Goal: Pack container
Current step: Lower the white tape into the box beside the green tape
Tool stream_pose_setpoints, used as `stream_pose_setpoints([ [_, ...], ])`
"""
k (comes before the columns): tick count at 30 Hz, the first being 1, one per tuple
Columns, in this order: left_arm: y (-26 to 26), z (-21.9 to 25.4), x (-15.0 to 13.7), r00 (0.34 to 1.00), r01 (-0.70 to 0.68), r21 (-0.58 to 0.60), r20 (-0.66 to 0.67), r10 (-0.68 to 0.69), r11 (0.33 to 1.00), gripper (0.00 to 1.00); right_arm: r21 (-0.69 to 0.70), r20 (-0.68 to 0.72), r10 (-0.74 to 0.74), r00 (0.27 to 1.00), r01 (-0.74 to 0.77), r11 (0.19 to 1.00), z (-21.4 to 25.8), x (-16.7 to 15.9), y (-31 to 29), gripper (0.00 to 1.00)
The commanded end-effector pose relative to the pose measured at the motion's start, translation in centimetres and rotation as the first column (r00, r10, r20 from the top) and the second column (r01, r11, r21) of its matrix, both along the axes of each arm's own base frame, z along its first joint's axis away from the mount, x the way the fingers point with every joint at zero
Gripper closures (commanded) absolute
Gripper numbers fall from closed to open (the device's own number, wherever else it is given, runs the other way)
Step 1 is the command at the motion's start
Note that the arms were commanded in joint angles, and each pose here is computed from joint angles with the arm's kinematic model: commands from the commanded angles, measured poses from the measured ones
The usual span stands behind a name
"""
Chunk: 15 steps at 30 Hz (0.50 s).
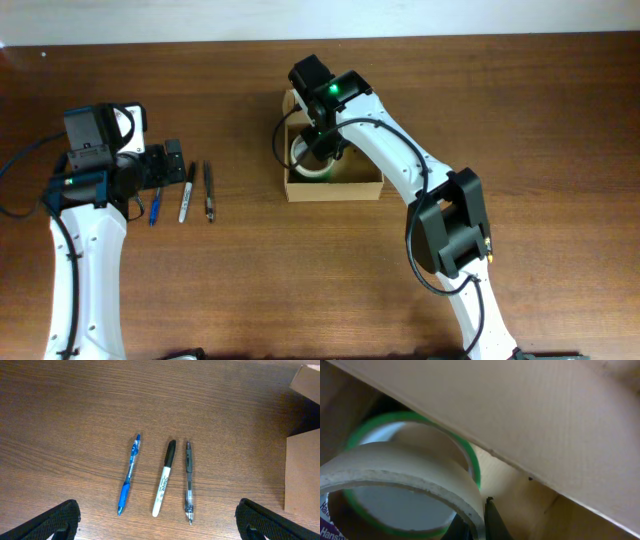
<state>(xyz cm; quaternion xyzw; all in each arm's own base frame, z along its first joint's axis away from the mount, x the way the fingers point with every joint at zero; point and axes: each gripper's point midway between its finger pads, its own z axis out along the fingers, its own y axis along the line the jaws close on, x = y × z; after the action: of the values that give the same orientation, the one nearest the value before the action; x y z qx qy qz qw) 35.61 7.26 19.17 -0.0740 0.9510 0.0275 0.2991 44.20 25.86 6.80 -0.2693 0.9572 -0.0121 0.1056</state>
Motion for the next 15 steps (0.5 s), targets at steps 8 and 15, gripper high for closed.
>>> stream_pose_setpoints([
  [8, 0.34, 0.49, 0.29, 1.000, 0.005, 0.014, 0.009, -0.005, 1.000, 0.00, -0.010, -0.030, -0.028, 0.999, 0.028, 1.000, -0.69, 0.12, -1.29, 0.96],
  [15, 0.34, 0.49, 0.29, 1.000, 0.005, 0.014, 0.009, -0.005, 1.000, 0.00, 0.009, -0.042, -0.024, 0.999, 0.024, 1.000, -0.64, -0.10, -0.96, 0.96],
])
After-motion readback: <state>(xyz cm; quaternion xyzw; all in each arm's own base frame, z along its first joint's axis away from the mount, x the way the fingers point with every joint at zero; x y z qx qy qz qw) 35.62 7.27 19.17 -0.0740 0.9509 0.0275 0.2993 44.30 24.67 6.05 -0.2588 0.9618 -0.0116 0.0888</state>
